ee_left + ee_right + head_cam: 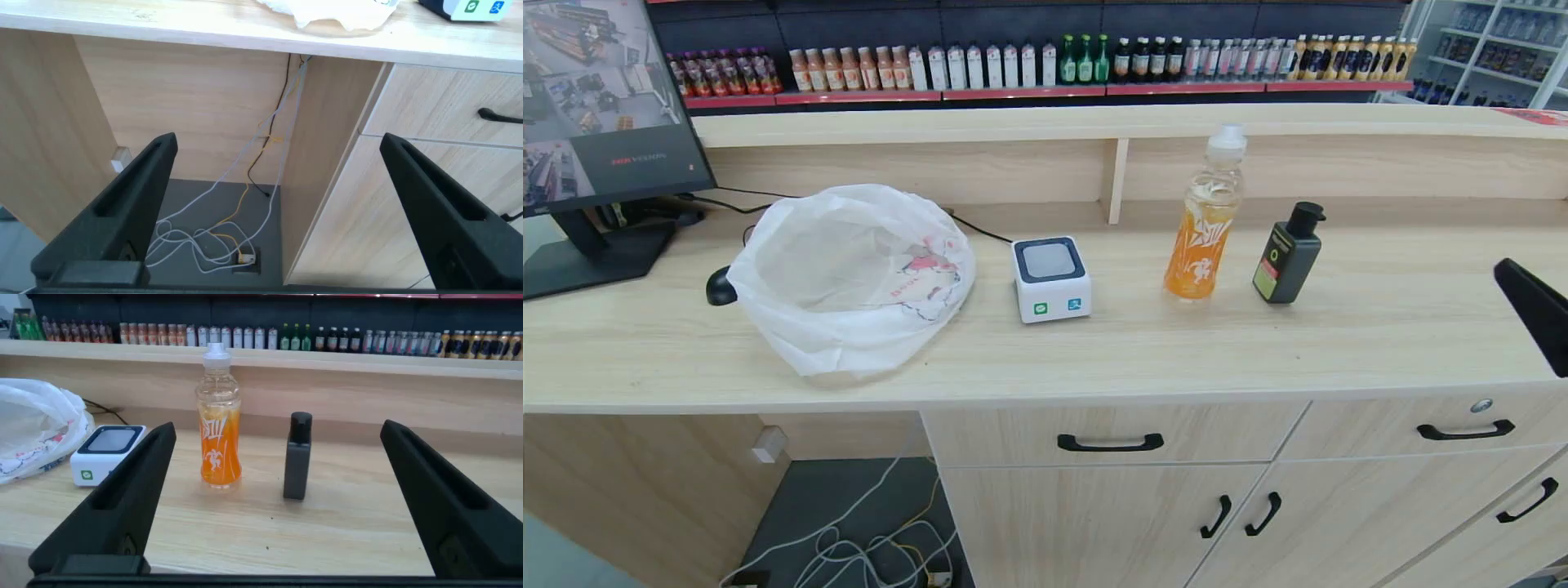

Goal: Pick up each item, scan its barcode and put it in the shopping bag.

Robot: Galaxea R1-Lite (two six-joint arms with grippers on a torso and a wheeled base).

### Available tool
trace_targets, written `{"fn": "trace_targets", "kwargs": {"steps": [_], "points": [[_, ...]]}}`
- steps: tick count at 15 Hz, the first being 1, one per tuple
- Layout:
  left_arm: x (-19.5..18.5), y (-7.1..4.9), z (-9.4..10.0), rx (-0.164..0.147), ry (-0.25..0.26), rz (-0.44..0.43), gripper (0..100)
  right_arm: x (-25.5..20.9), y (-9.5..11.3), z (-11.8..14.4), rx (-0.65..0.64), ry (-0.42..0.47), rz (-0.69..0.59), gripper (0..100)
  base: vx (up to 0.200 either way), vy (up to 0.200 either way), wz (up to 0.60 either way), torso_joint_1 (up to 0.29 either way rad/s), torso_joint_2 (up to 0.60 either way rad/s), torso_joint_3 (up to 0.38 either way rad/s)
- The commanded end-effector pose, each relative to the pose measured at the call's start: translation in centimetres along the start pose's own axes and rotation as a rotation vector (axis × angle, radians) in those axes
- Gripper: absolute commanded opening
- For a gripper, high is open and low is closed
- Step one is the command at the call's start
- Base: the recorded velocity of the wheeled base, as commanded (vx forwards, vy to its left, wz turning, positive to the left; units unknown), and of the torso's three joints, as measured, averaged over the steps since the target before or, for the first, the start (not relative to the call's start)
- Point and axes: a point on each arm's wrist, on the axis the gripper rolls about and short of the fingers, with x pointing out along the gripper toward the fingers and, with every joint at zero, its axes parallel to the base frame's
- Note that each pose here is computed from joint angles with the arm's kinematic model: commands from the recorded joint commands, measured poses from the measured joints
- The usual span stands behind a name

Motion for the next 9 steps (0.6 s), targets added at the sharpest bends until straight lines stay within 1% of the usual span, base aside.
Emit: {"fn": "trace_targets", "kwargs": {"steps": [1,3,4,5,9], "points": [[0.0,0.0,0.0,0.0,0.0,0.001,100,3.2,0.4,-3.6,0.007,0.093,0.019,100,0.0,0.0,0.0,0.0,0.0,0.0],[0.0,0.0,0.0,0.0,0.0,0.001,100,3.9,0.4,-3.8,0.004,0.091,0.019,100,0.0,0.0,0.0,0.0,0.0,0.0],[0.0,0.0,0.0,0.0,0.0,0.001,100,5.3,0.6,-4.1,-0.011,0.088,0.025,100,0.0,0.0,0.0,0.0,0.0,0.0],[0.0,0.0,0.0,0.001,0.0,0.001,100,5.6,0.6,-4.5,-0.011,0.1,0.021,100,0.0,0.0,0.0,0.0,0.0,0.0],[0.0,0.0,0.0,0.0,0.0,0.001,100,5.8,0.7,-5.0,0.004,0.119,0.024,100,0.0,0.0,0.0,0.0,0.0,0.0]]}}
